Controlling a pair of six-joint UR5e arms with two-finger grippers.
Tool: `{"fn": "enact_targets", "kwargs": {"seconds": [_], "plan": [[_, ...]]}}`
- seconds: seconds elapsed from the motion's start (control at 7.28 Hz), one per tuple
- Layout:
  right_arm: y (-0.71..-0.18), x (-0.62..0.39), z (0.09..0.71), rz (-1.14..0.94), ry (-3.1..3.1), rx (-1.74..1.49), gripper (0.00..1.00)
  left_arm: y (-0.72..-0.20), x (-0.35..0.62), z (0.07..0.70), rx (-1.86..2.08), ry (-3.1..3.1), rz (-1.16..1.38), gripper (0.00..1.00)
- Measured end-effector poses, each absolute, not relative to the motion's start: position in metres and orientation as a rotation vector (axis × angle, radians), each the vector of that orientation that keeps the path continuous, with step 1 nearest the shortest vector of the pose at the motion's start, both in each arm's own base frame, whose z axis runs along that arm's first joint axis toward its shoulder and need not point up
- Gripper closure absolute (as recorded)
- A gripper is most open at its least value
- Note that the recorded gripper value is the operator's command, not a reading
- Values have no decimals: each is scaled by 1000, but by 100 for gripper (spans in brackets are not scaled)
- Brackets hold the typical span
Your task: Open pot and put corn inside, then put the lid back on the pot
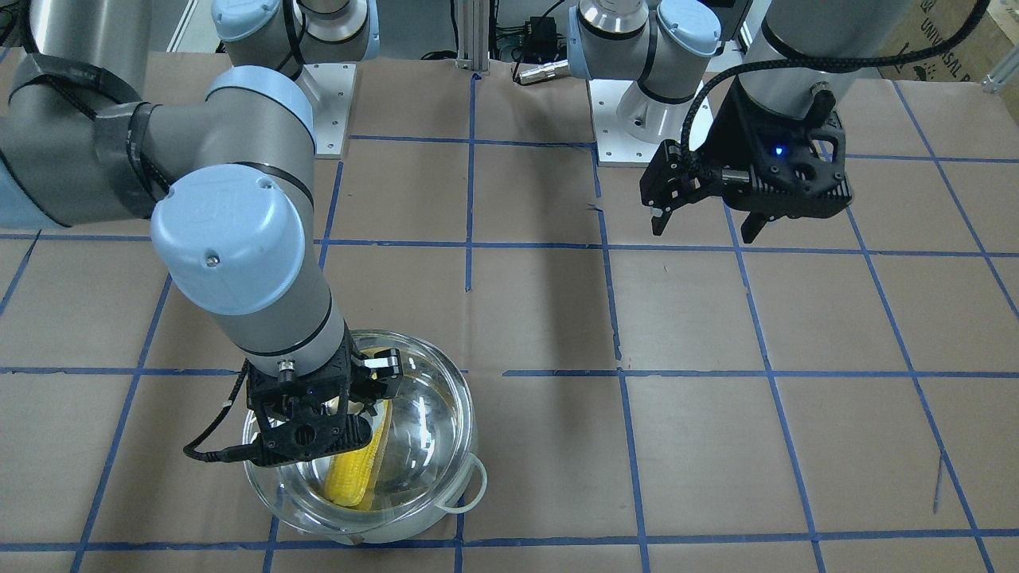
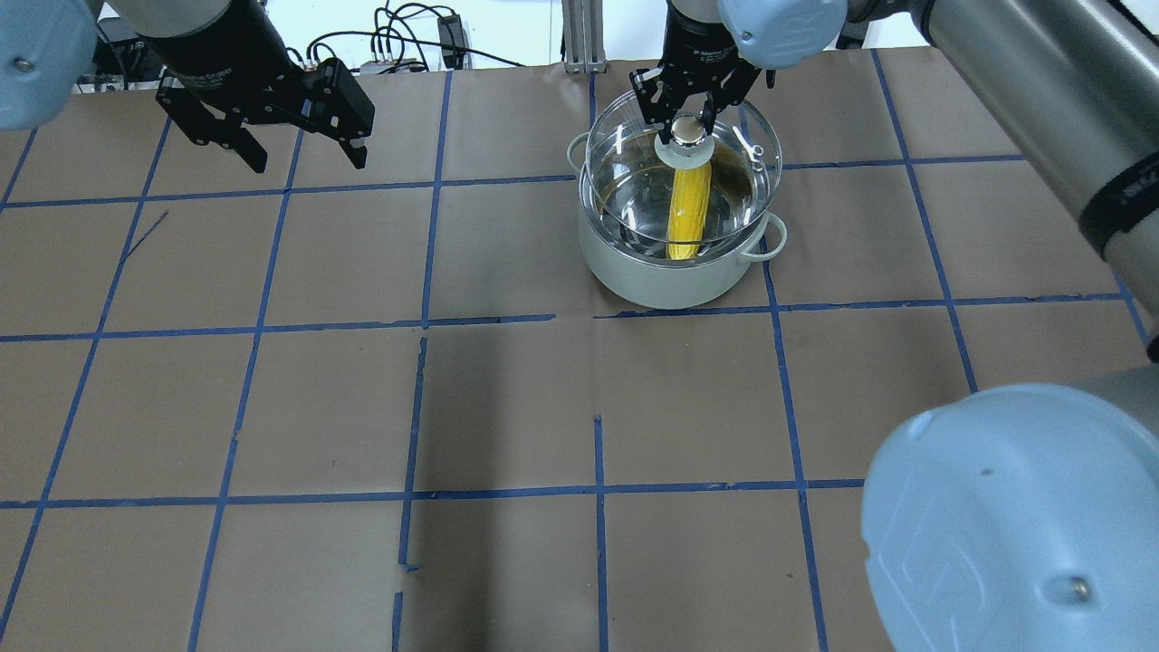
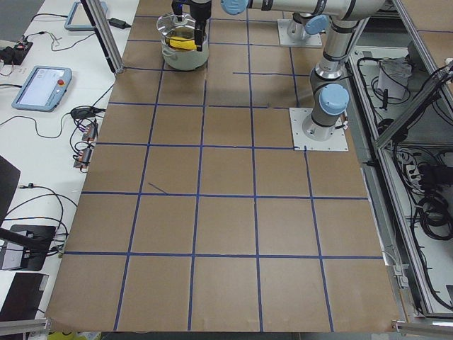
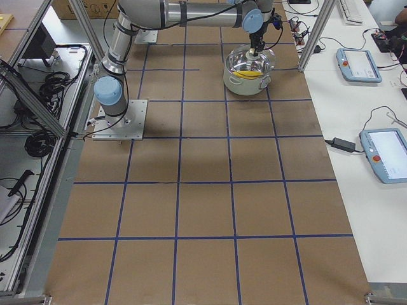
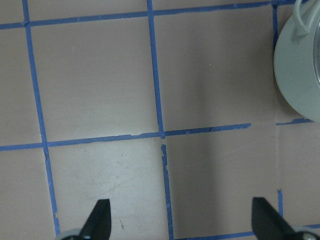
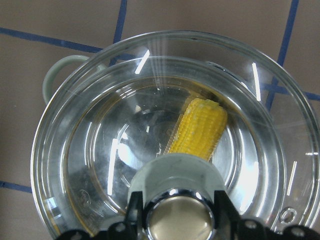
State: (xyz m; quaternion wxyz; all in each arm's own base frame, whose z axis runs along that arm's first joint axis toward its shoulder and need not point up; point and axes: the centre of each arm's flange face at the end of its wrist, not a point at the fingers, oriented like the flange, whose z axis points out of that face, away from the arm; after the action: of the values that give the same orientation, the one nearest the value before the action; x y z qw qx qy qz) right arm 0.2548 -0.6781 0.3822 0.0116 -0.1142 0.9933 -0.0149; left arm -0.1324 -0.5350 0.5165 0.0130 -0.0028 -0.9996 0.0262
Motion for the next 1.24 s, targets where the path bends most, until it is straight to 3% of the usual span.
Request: {"fn": "enact_targets", "kwargs": {"seconds": [1.24], "plan": [[-678,272,360,6,3094,-387,66,-531,-109,511,7,-3174,-21,0]]}}
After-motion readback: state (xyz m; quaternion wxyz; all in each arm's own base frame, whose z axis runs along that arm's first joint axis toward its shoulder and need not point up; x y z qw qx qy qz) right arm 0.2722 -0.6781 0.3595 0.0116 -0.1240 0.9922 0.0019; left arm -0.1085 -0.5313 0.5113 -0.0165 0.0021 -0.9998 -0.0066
